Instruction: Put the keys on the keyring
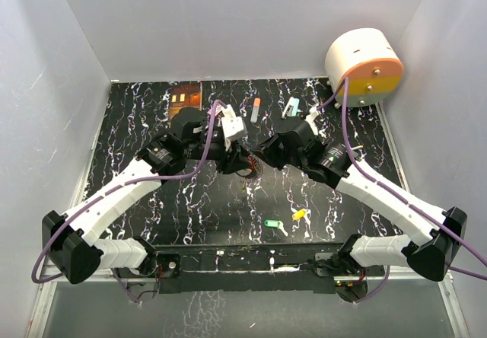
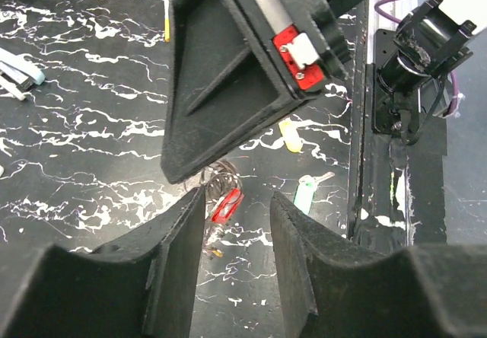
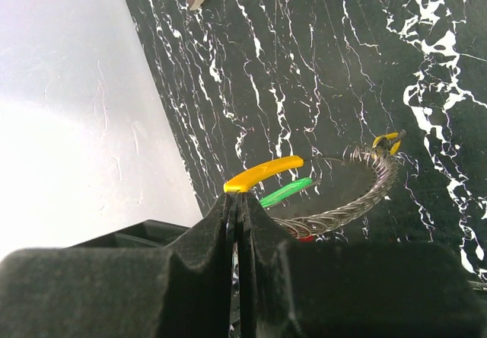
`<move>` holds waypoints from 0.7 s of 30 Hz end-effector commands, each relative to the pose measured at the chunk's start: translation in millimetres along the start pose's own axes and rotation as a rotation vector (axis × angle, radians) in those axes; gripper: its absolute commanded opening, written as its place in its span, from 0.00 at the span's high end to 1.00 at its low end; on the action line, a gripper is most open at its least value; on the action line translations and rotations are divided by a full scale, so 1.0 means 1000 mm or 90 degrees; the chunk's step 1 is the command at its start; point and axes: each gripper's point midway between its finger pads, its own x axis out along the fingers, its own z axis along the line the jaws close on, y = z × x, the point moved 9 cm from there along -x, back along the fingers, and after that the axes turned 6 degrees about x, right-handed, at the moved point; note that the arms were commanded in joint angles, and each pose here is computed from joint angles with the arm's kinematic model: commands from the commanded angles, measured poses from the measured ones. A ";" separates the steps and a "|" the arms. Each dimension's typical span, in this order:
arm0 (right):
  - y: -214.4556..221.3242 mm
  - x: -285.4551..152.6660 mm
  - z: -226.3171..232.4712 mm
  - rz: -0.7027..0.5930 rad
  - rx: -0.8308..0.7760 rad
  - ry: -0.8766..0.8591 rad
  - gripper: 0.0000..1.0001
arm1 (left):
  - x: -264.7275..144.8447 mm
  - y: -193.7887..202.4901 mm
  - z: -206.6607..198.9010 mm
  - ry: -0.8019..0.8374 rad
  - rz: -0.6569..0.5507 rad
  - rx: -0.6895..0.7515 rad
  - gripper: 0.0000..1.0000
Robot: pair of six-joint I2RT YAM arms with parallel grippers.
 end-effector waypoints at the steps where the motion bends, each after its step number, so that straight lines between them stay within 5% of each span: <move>1: -0.001 -0.007 0.016 0.001 0.011 -0.066 0.93 | -0.001 -0.013 -0.008 0.037 -0.015 0.031 0.64; 14: 0.001 -0.007 0.020 0.014 0.012 -0.081 0.93 | -0.004 -0.003 -0.007 0.029 0.022 0.057 0.83; 21: 0.002 -0.009 0.021 0.026 0.007 -0.087 0.93 | -0.002 0.000 0.000 0.006 0.044 0.071 0.84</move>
